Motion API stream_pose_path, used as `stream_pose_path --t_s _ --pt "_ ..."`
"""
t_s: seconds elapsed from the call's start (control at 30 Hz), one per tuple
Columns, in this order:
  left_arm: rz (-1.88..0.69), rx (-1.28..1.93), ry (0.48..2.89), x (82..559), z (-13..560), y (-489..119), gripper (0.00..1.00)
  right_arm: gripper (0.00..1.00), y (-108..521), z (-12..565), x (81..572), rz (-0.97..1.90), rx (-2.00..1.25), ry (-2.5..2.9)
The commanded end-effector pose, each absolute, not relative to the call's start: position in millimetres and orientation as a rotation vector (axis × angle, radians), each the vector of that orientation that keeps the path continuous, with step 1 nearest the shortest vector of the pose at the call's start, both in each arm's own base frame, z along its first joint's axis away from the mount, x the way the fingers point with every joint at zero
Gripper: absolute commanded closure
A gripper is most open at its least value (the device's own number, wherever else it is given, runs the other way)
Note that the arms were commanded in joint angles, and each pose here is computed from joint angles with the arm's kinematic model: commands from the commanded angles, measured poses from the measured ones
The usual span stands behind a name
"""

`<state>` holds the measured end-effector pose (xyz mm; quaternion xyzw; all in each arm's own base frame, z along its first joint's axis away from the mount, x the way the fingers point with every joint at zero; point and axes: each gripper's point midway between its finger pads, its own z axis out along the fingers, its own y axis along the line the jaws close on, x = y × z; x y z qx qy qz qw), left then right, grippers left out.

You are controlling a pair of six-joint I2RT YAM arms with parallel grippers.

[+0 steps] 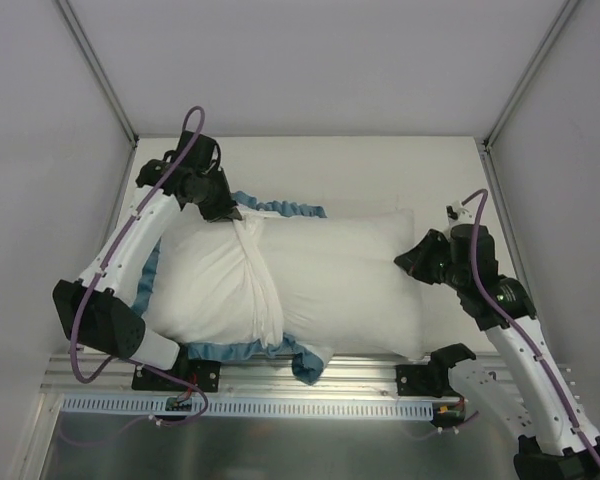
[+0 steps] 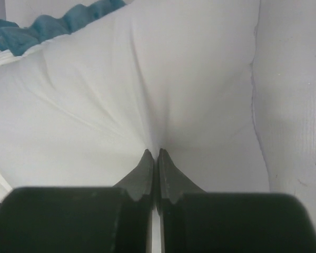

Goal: Remove the pillowcase from the pillow

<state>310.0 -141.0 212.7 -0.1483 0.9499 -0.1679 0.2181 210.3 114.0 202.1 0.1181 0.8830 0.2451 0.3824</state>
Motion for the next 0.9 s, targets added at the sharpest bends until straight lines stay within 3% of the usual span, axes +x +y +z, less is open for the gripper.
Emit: stream_pose_path --t_s 0.0,0.3,0.5,0.53,0.6,0.63,0.67,0.77,0.87 --pt "-0.256 -0.509 2.383 324 267 -71 1.0 0.99 50 187 185 0.253 0.426 2.315" --pt "-0.39 -0.524 2.395 353 262 -96 1.0 0.99 35 263 207 0.175 0.404 2.16" --pt "-0.492 -0.324 2.47 376 254 -136 1.0 0.99 23 295 228 0.086 0.396 2.107" --pt "-0.502 -0.293 2.477 376 253 -140 0.77 0.99 30 297 228 0.129 0.361 2.109" --pt "-0.557 -0.208 2.493 371 253 -152 0.4 0.73 44 302 230 0.207 0.296 2.115" --pt "-0.558 -0.178 2.484 370 257 -154 0.21 0.53 53 302 228 0.249 0.248 2.133" --pt "-0.539 -0.139 2.461 367 264 -155 0.06 0.26 57 301 225 0.252 0.215 2.149" --pt "-0.5 -0.096 2.394 354 286 -153 0.02 0.04 62 297 219 0.226 0.129 2.169" --pt "-0.439 -0.017 2.355 326 298 -167 0.12 0.04 79 286 210 0.227 0.007 2.212"
